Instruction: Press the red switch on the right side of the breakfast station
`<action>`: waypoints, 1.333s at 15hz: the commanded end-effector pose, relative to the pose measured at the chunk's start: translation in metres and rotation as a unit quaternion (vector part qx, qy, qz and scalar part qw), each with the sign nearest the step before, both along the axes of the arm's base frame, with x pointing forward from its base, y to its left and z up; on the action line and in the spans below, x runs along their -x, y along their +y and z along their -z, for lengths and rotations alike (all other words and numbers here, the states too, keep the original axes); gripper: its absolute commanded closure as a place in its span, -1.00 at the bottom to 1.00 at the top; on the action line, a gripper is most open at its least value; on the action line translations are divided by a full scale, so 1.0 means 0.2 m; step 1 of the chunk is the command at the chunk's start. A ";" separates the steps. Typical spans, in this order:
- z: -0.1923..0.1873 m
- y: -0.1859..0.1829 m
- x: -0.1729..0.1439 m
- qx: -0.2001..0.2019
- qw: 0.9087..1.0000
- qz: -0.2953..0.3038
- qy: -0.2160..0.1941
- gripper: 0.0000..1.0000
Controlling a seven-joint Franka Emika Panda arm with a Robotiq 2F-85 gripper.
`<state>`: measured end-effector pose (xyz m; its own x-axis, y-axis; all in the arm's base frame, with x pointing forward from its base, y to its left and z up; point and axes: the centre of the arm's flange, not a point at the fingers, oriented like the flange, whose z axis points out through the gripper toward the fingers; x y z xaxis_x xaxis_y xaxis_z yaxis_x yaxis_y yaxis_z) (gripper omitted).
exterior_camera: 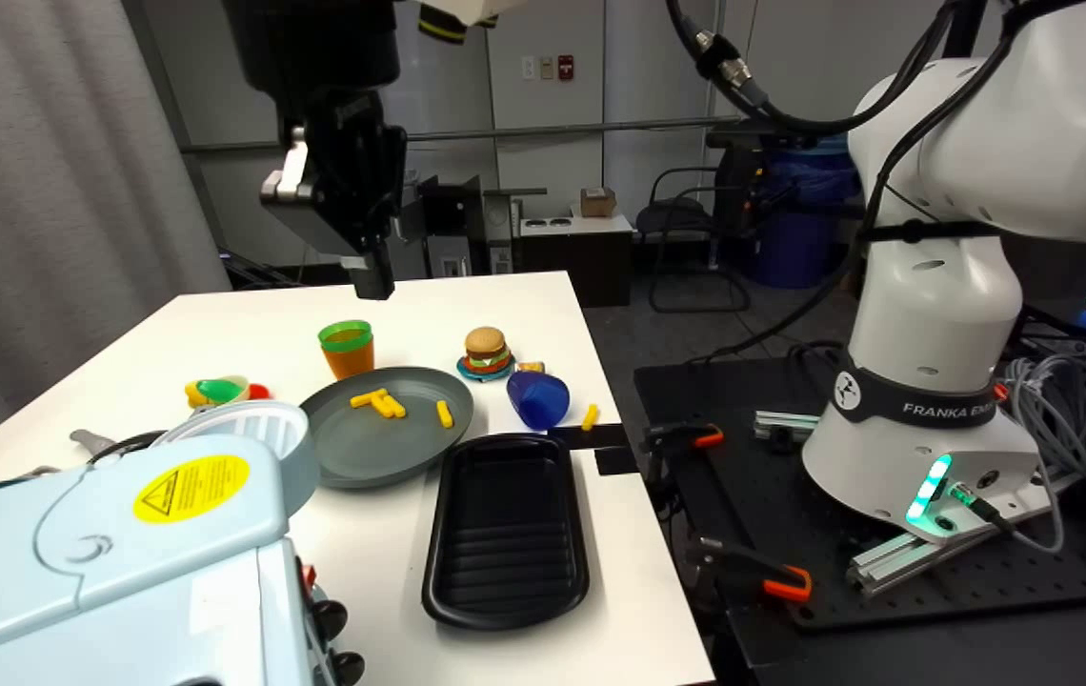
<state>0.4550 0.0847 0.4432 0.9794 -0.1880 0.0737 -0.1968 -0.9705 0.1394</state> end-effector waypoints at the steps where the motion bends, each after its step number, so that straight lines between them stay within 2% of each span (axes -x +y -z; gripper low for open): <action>1: 0.12 -0.04 -0.05 0.013 1.000 0.000 0.006 1.00; 5: 0.27 -0.08 -0.07 0.050 0.998 -0.010 0.024 1.00; 8: 0.35 -0.05 -0.06 0.048 0.998 -0.015 0.040 1.00; 13: 0.39 0.08 -0.02 0.014 0.999 -0.017 0.050 1.00; 20: 0.38 0.23 0.01 -0.081 0.996 -0.012 0.048 1.00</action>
<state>0.4585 0.1220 0.3667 0.9838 -0.1698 -0.0573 -0.1650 -0.9831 0.0793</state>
